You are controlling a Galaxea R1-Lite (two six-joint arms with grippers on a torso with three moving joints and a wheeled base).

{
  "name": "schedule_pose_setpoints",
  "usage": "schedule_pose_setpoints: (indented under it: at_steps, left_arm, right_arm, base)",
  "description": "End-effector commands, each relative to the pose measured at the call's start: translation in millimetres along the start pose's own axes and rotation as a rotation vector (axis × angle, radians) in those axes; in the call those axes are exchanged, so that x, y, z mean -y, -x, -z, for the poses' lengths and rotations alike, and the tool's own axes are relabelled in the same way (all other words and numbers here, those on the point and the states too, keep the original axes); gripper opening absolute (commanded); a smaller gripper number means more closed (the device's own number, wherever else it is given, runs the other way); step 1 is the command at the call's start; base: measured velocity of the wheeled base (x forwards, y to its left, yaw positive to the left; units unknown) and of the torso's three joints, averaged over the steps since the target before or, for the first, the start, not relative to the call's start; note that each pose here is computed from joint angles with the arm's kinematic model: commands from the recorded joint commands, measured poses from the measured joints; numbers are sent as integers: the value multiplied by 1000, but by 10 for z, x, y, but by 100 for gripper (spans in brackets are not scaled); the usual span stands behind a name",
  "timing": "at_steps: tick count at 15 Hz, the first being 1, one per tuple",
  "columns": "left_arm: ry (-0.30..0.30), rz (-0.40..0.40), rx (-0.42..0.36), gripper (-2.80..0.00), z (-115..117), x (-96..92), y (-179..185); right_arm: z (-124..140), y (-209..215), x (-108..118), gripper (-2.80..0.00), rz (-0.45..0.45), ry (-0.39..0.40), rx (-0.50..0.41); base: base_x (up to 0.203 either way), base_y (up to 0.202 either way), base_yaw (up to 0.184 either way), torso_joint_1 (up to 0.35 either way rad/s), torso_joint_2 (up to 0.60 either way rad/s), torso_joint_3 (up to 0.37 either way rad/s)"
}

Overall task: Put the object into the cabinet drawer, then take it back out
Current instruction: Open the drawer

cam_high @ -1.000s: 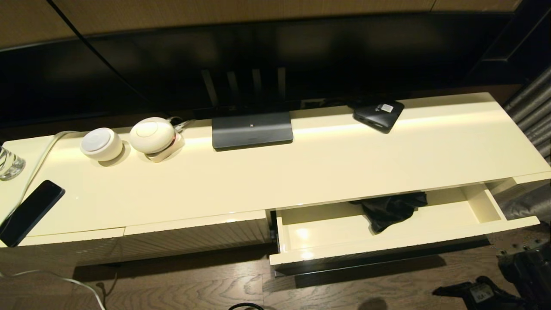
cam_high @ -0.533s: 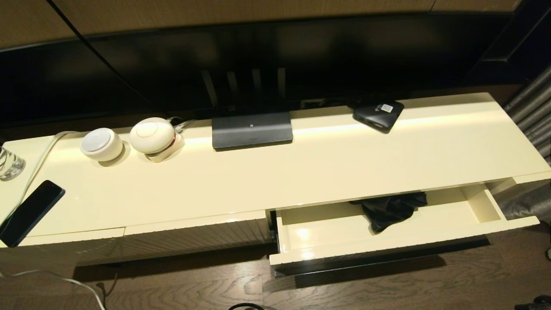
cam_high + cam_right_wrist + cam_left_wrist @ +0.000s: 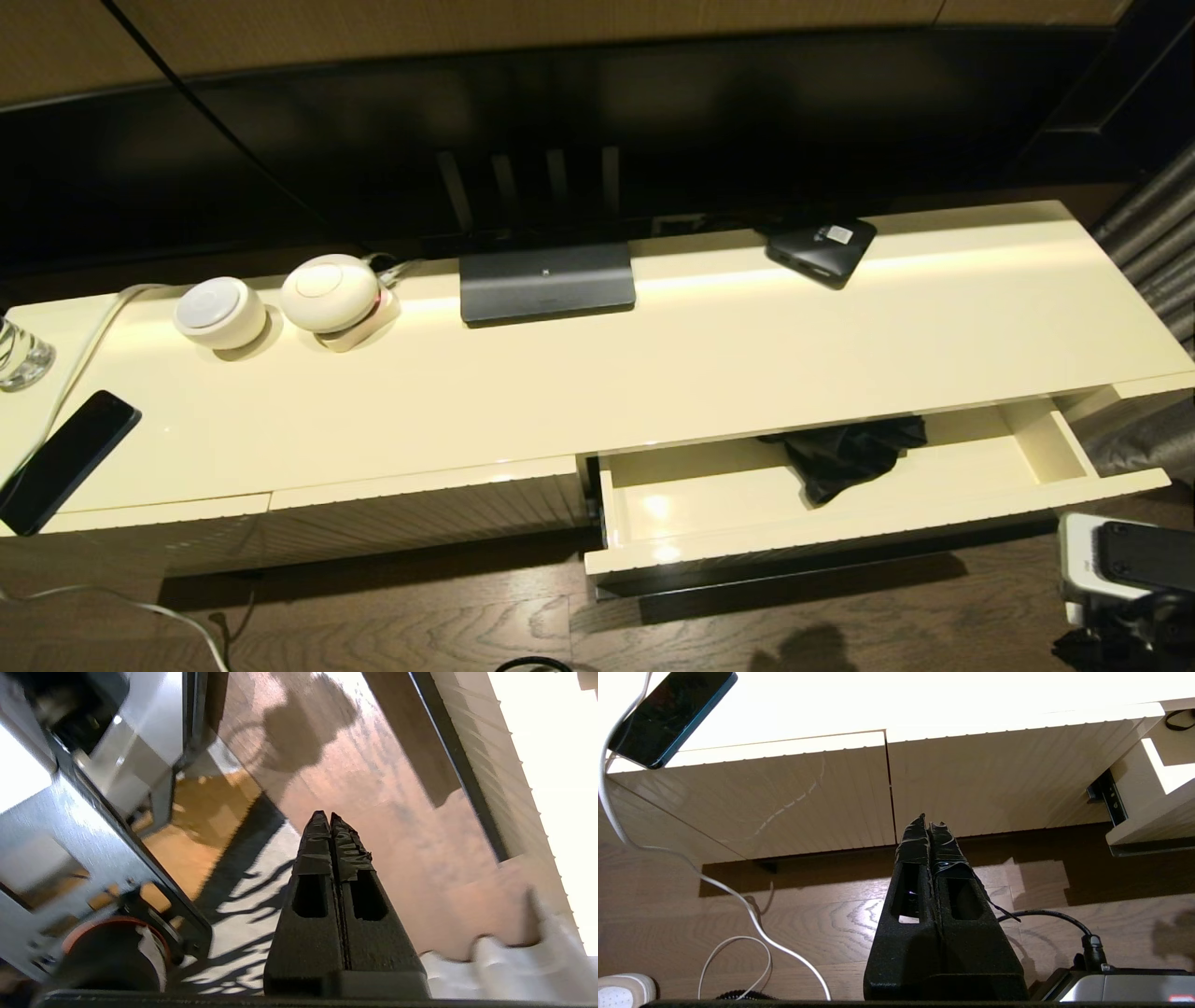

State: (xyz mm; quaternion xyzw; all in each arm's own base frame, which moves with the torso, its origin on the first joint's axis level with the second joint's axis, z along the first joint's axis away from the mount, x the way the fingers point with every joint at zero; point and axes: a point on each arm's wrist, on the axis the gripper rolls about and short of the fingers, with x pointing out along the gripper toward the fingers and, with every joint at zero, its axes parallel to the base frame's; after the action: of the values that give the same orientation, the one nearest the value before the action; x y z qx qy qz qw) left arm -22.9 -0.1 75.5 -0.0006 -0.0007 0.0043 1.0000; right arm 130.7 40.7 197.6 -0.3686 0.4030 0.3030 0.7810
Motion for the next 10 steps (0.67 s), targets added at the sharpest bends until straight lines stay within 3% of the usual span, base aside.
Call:
schedule_pose_setpoints:
  at_steps: [1,3,7,10]
  left_arm:
    - [0,-1,-3,-280,7,0,-3]
    - [0,-1,-3,-280,7,0,-3]
    - [0,-1,-3,-280,7,0,-3]
    - [0,-1,-5,-280,8,0,-3]
  right_arm:
    - [-156,-202,132,-280,-51,-83,-56]
    - [-322,-328,257,-280,-62,-217,-76]
    - [-598,-536,474,-280,-64,-394,-91]
    - [-746,-658,599,-280,-61,-464,-91]
  base:
    - [0,0,0,0,0,0]
    - [0,0,0,0,0,0]
    - [0,0,0,0,0,0]
    - [0,0,0,0,0,0]
